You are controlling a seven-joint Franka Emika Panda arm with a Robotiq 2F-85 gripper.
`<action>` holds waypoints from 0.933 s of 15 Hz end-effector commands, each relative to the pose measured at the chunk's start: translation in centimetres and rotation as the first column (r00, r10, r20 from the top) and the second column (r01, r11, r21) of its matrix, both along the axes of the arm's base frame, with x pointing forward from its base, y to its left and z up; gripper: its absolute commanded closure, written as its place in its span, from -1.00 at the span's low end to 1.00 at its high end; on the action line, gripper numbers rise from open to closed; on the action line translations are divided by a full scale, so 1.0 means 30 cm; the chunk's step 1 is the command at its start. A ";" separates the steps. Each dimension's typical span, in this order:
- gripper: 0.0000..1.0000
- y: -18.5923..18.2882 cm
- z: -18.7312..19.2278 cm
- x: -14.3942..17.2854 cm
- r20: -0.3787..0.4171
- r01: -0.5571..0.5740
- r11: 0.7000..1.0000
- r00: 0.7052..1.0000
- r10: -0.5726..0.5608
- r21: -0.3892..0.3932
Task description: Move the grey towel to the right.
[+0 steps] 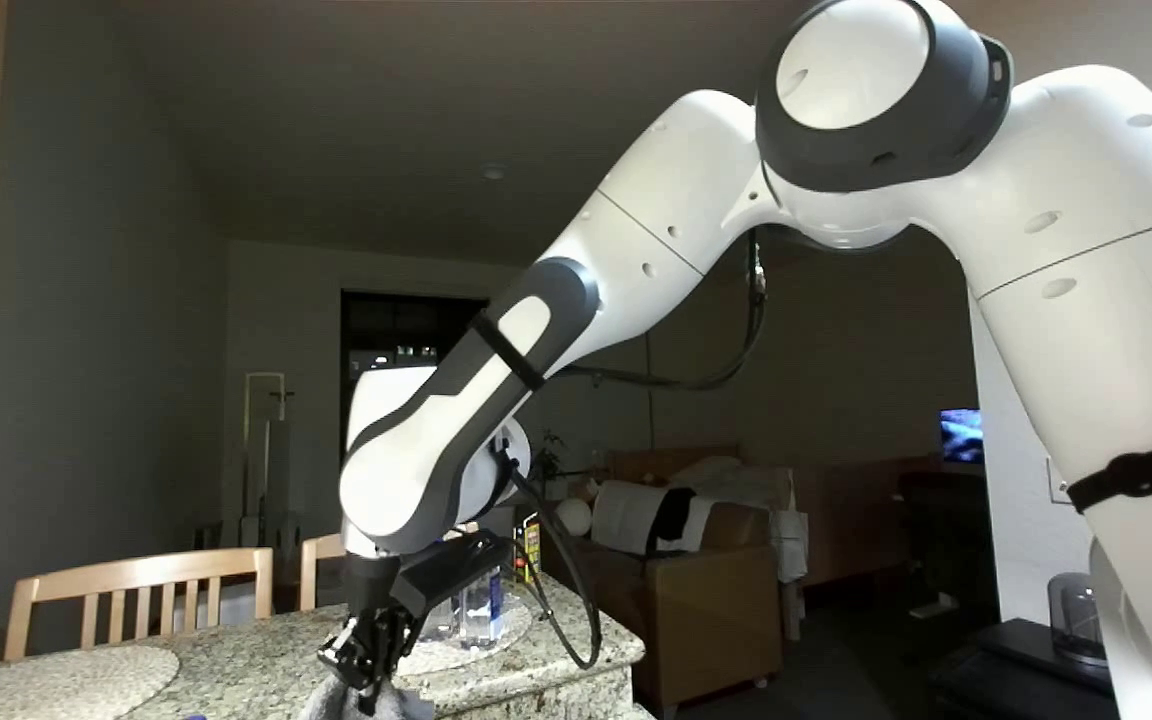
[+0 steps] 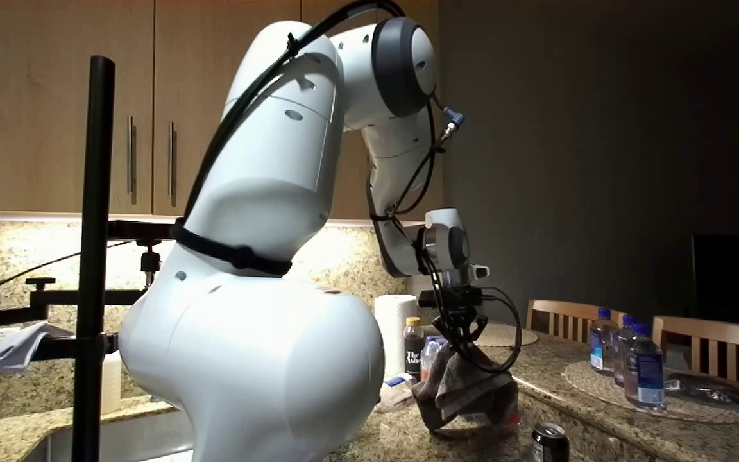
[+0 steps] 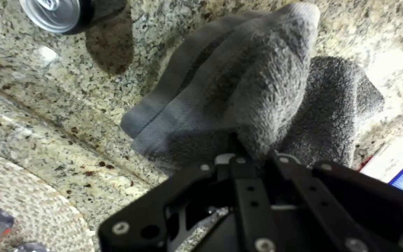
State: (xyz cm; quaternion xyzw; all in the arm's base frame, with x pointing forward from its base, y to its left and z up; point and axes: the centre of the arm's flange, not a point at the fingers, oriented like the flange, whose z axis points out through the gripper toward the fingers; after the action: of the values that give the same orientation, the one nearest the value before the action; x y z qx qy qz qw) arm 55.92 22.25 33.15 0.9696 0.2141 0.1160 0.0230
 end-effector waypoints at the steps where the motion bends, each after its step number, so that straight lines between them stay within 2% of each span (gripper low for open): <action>1: 0.86 -0.067 0.112 0.059 0.034 0.056 0.998 0.998 -0.055 -0.024; 4: 0.86 -0.146 0.176 0.130 0.047 0.106 0.994 0.993 -0.106 -0.004; 7: 0.86 -0.232 0.207 0.167 0.052 0.156 0.988 0.987 -0.154 -0.017; 14: 0.86 -0.433 0.205 0.160 0.025 0.257 0.965 0.966 -0.256 -0.043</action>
State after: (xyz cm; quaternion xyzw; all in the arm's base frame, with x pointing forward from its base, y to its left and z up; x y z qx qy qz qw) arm 61.92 11.00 38.66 0.9842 0.1125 0.1268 0.0520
